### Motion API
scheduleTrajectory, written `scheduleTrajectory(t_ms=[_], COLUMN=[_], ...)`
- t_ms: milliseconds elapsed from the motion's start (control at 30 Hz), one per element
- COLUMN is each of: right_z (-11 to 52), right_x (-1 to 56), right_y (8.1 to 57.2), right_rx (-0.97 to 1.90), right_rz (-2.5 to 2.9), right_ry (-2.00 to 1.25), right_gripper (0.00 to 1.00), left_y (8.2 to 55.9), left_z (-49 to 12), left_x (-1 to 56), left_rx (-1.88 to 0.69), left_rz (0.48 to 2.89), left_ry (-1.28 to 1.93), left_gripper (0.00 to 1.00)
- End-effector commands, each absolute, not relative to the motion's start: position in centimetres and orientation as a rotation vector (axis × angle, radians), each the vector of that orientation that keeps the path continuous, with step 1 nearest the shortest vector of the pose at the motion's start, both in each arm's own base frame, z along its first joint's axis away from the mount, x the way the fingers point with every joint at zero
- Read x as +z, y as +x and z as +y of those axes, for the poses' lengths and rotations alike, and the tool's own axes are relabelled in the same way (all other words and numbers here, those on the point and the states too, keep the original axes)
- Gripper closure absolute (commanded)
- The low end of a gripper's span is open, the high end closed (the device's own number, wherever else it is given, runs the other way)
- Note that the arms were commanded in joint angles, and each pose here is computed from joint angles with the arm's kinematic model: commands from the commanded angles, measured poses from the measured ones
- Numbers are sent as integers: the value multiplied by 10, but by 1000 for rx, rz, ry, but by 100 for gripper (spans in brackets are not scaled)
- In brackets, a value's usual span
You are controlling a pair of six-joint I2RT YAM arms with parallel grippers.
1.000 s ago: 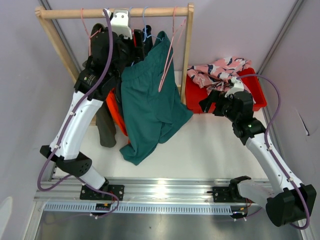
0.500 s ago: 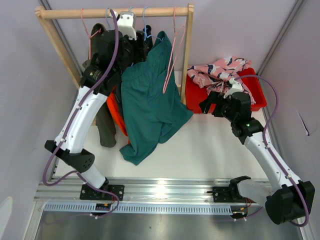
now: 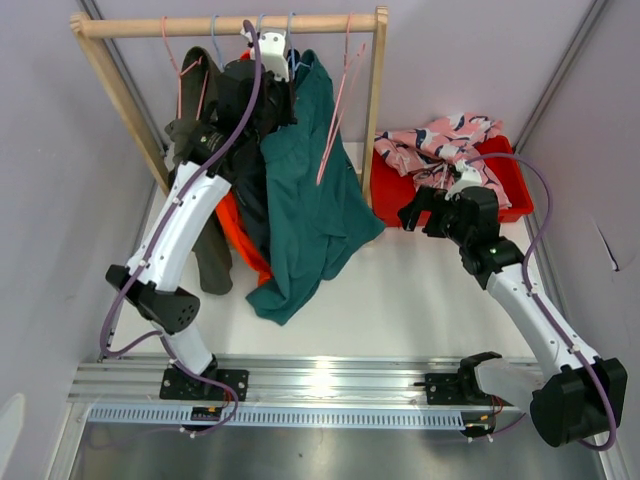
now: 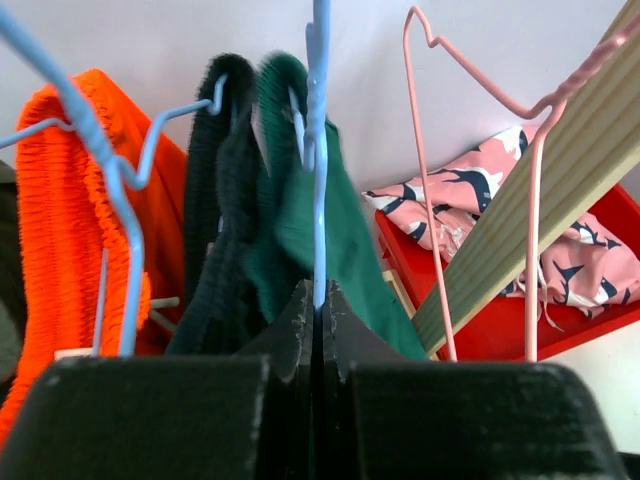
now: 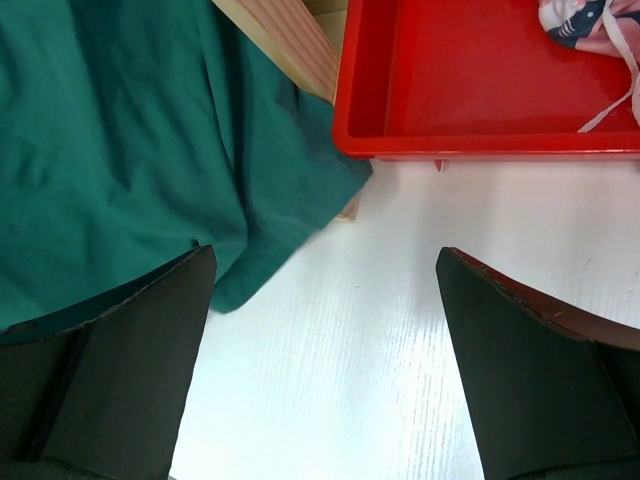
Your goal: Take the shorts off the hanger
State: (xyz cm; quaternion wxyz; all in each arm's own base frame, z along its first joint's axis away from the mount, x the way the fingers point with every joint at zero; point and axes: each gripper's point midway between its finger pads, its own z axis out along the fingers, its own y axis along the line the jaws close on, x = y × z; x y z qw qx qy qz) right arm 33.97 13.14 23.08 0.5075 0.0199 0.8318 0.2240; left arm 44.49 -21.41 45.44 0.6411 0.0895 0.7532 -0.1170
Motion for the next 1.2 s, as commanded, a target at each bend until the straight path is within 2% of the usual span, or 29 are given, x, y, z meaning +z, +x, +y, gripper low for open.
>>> scheduleTrajectory(t_ms=[0,200,400,700,800,1000,1167], right_z=[130,131,136,137,136,140,143], right_x=[233,230,226,227,231,252,276], right_y=[344,345,346,344,343,338,327], right_rx=[520,528,561,554,552,580,607], right_rz=[1982,1983,1986,1987,1979,1941,1887], right_ry=[44,50,61,59,56,33,-3], right_gripper=[1,1,1,1,1,1,1], left_y=[450,434,410,381,359,329,268], left_z=[-210,-215,-209,-198,-190,-170,-157], left_x=[456,496,566,597,598,539,514], left_rx=[-247,-313,-364,-401,-420,-331,-383], left_rz=[1721,1635,1467,1397,1412,1589,1636], left_ry=[199,255,264,259,268,292,356], left_gripper=[100,100,100,100,100,100,100])
